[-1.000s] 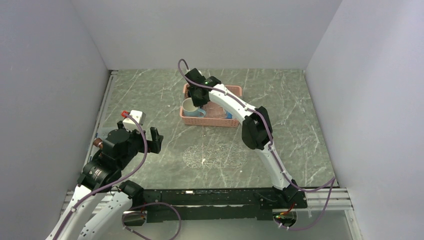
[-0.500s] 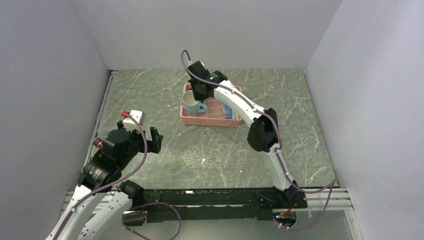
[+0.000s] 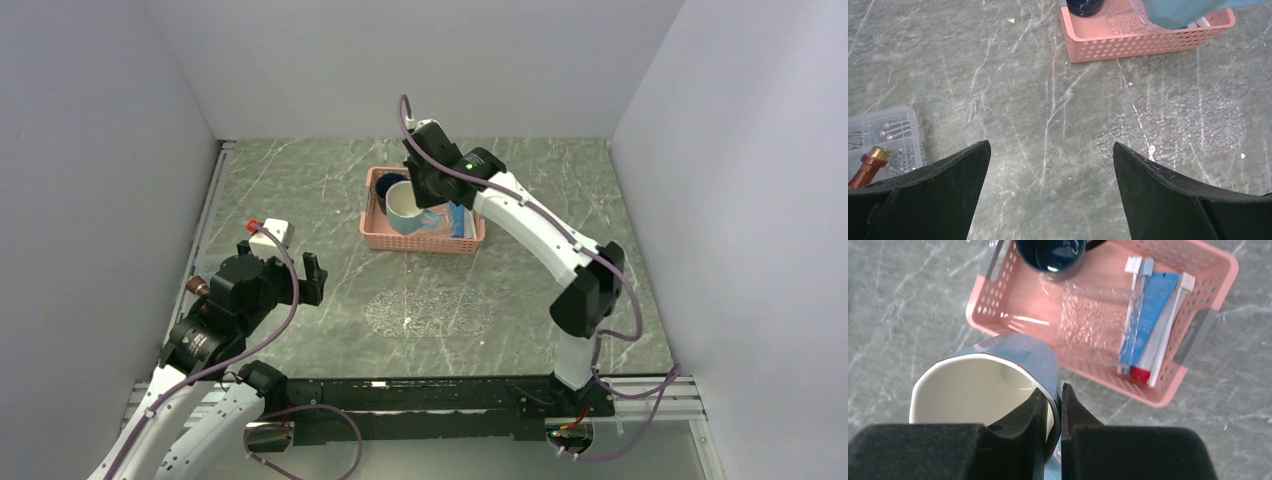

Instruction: Prepare toiletry sets of a toothbrush and toothpaste on the tray

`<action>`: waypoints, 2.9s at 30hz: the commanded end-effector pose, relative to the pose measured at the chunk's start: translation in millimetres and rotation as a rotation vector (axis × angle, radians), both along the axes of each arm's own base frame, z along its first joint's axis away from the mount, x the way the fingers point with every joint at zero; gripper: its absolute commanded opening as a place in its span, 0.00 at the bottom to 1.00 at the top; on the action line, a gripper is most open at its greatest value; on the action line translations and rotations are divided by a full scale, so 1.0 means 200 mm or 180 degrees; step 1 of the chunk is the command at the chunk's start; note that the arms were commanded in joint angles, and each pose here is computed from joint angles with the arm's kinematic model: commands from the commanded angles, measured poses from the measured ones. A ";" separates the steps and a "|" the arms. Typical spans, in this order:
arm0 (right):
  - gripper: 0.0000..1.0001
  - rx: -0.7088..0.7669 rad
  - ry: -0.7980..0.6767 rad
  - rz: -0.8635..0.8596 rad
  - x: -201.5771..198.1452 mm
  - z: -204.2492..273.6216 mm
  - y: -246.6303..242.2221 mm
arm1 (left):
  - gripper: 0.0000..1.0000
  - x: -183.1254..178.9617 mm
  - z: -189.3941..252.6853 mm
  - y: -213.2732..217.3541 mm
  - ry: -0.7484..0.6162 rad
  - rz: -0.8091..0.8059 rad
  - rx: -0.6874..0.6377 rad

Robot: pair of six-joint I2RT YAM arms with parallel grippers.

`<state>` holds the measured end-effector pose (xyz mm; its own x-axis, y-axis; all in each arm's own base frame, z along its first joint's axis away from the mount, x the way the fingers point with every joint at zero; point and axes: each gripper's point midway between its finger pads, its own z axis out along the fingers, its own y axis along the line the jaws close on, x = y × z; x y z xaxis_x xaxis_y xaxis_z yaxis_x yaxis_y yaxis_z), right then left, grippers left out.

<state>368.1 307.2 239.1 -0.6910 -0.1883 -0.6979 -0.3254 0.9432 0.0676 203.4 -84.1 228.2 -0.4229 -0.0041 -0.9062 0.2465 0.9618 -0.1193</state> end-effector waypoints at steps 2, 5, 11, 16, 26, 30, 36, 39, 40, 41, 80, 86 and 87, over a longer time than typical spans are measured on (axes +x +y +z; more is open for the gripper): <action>0.00 0.0315 -0.0250 -0.0092 -0.12 0.18 -0.07 | 0.99 0.03 0.03 -0.01 -0.0100 0.0019 -0.0003; 0.00 0.0314 -0.0215 -0.0156 -0.22 0.16 -0.15 | 0.99 0.04 0.03 0.00 -0.0077 0.0030 0.0010; 0.00 0.0254 -0.0071 -0.0295 -0.42 0.03 -0.34 | 0.99 0.04 0.02 0.00 -0.0051 0.0048 0.0020; 0.00 0.0199 0.0017 -0.0468 -0.54 -0.07 -0.48 | 0.99 0.04 0.02 0.00 -0.0041 0.0042 0.0029; 0.00 0.0242 0.0157 -0.0814 -0.68 -0.30 -0.64 | 0.99 0.05 0.00 -0.02 -0.0003 -0.0021 0.0031; 0.00 0.0178 0.0197 -0.0901 -0.70 -0.40 -0.67 | 0.99 0.04 0.01 -0.02 -0.0016 -0.0021 0.0027; 0.00 0.0098 0.0238 -0.1018 -0.69 -0.49 -0.69 | 0.99 0.04 0.01 -0.02 -0.0022 -0.0015 0.0026; 0.00 0.0060 0.0254 -0.1059 -0.69 -0.52 -0.69 | 0.99 0.04 0.01 -0.02 -0.0017 -0.0010 0.0032; 0.00 0.0060 0.0247 -0.1078 -0.68 -0.53 -0.69 | 0.99 0.04 0.01 -0.02 -0.0021 -0.0010 0.0027; 0.00 0.0052 0.0250 -0.1088 -0.68 -0.54 -0.69 | 0.99 0.04 0.01 -0.02 -0.0024 -0.0011 0.0024; 0.00 -0.0109 0.0365 -0.1267 -0.73 -0.66 -0.77 | 0.99 0.04 0.01 -0.02 -0.0024 -0.0021 0.0027; 0.05 -0.0102 0.0385 -0.1283 -0.75 -0.66 -0.78 | 0.99 0.04 0.01 -0.02 -0.0020 -0.0027 0.0028; 0.05 -0.0099 0.0379 -0.1284 -0.75 -0.66 -0.78 | 0.99 0.04 0.01 -0.02 -0.0020 -0.0029 0.0027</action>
